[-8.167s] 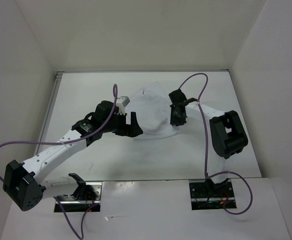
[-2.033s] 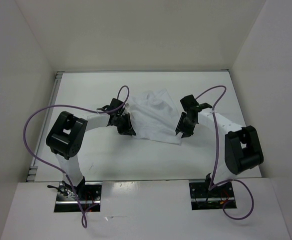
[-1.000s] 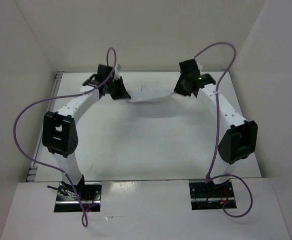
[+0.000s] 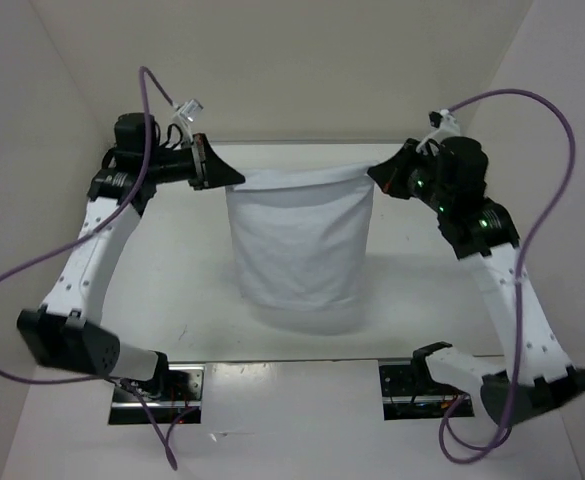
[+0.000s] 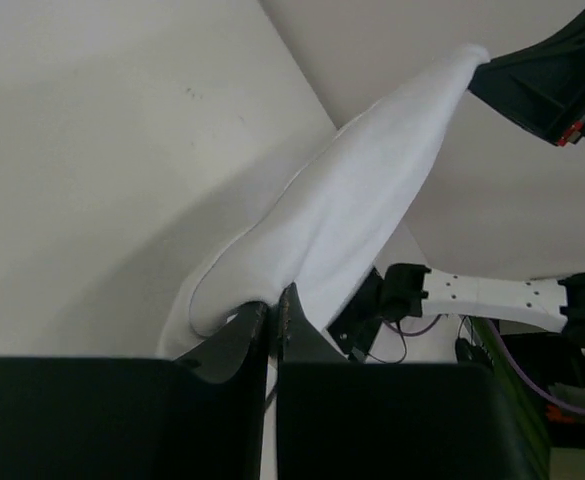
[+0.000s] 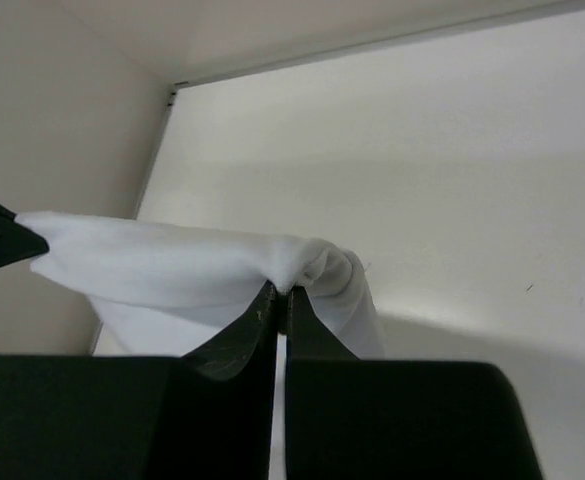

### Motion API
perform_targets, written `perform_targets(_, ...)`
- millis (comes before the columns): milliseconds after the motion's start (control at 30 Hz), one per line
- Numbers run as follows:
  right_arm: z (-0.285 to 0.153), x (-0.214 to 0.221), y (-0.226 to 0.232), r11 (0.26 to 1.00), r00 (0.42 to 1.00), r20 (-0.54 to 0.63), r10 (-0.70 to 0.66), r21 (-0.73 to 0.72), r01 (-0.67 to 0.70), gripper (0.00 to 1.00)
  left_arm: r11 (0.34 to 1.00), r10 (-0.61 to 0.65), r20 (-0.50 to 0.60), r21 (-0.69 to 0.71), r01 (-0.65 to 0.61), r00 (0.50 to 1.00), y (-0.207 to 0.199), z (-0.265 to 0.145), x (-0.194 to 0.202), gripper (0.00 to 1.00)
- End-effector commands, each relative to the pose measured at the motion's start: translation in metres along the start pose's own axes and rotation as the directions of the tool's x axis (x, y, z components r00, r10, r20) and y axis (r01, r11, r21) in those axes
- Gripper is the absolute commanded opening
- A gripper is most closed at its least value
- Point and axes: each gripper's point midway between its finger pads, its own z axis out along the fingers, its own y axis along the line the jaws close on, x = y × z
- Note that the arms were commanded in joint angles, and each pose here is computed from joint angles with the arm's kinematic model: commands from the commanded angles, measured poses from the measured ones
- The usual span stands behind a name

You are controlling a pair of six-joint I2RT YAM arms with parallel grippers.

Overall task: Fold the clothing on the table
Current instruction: Flatten the skirt out

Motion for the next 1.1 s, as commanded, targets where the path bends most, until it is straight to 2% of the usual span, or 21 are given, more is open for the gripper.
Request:
perform_targets(0,0.078,0.022,-0.053,0.993,0.996,-0.089,0.003,0.119,0.008,0.0,0.982,-0.163,-0.072,-0.109,0.155,0.984,0.085,0.044,0.005,0.01)
perform_targets(33,0.089,0.011,-0.053,0.993,0.997,-0.074,0.003,0.121,0.006,0.0,0.971,-0.214,-0.103,-0.132,0.2,0.971,0.111,0.06,0.01,0.01)
perform_targets(100,0.124,0.019,-0.073,0.988,0.991,-0.134,0.004,0.154,0.017,0.0,0.973,-0.201,-0.091,-0.134,0.188,0.975,0.12,0.073,-0.013,0.01)
perform_targets(133,0.14,0.006,-0.079,0.985,0.992,-0.123,-0.006,0.171,0.027,0.0,0.957,-0.254,-0.109,-0.171,0.233,0.961,0.144,0.082,-0.012,0.01)
perform_targets(167,0.146,-0.004,-0.076,0.986,0.994,-0.108,-0.02,0.162,0.037,0.0,0.972,-0.191,-0.063,-0.148,0.18,0.98,0.135,0.082,-0.047,0.01)
perform_targets(200,0.145,-0.035,-0.067,0.986,0.998,-0.047,-0.046,0.156,0.053,0.0,0.974,-0.189,-0.066,-0.137,0.178,0.98,0.14,0.089,-0.054,0.01)
perform_targets(267,0.146,-0.057,-0.058,0.987,0.998,-0.005,-0.069,0.146,0.069,0.0,0.982,-0.159,-0.031,-0.113,0.154,0.987,0.127,0.083,-0.081,0.01)
perform_targets(300,0.141,-0.077,-0.046,0.989,0.996,0.038,-0.08,0.126,0.075,0.0,0.989,-0.106,0.032,-0.103,0.109,0.994,0.118,0.07,-0.111,0.01)
perform_targets(433,0.125,-0.093,-0.032,0.99,0.993,0.07,-0.099,0.112,0.09,0.0,0.991,-0.065,0.073,-0.109,0.073,0.995,0.104,0.05,-0.127,0.02)
perform_targets(533,0.122,-0.052,-0.042,0.993,0.998,-0.029,-0.058,0.097,0.061,0.0,0.986,-0.107,0.048,-0.121,0.112,0.993,0.117,0.05,-0.097,0.04)
perform_targets(567,0.127,-0.017,-0.061,0.991,0.994,-0.106,-0.035,0.124,0.048,0.0,0.968,-0.2,-0.006,-0.153,0.197,0.98,0.144,0.056,-0.056,0.04)
perform_targets(633,0.119,0.016,-0.069,0.991,0.986,-0.165,0.029,0.132,-0.007,0.0,0.956,-0.249,-0.033,-0.171,0.24,0.968,0.152,0.059,-0.021,0.04)
perform_targets(667,0.118,0.064,-0.087,0.987,0.959,-0.272,0.083,0.156,-0.041,0.0,0.946,-0.281,-0.051,-0.184,0.267,0.958,0.156,0.057,-0.002,0.04)
perform_targets(700,0.109,0.082,-0.09,0.986,0.946,-0.307,0.109,0.156,-0.063,0.0,0.907,-0.379,-0.108,-0.238,0.346,0.919,0.175,0.06,0.049,0.04)
perform_targets(733,0.104,0.104,-0.091,0.982,0.924,-0.351,0.149,0.163,-0.097,0.01,0.89,-0.418,-0.144,-0.262,0.373,0.897,0.177,0.062,0.076,0.04)
perform_targets(800,0.078,0.176,-0.101,0.964,0.829,-0.506,0.238,0.229,-0.137,0.08,0.856,-0.479,-0.179,-0.313,0.412,0.859,0.18,0.055,0.118,0.14)
perform_targets(833,0.062,0.187,-0.096,0.955,0.81,-0.52,0.271,0.249,-0.159,0.12,0.806,-0.564,-0.228,-0.364,0.467,0.794,0.182,0.046,0.167,0.35)
perform_targets(867,0.042,0.219,-0.095,0.947,0.751,-0.586,0.304,0.272,-0.172,0.2,0.794,-0.582,-0.246,-0.38,0.475,0.775,0.175,0.036,0.183,0.41)
perform_targets(933,0.002,0.237,-0.092,0.924,0.695,-0.619,0.366,0.331,-0.192,0.37,0.784,-0.598,-0.276,-0.397,0.478,0.752,0.158,0.019,0.212,0.59)
perform_targets(1000,-0.014,0.228,-0.092,0.911,0.719,-0.581,0.381,0.366,-0.187,0.44,0.775,-0.602,-0.267,-0.424,0.469,0.752,0.149,0.007,0.215,0.66)
perform_targets(1067,-0.018,0.2,-0.083,0.911,0.771,-0.517,0.372,0.364,-0.196,0.48,0.793,-0.553,-0.243,-0.447,0.414,0.797,0.15,0.003,0.2,0.71)
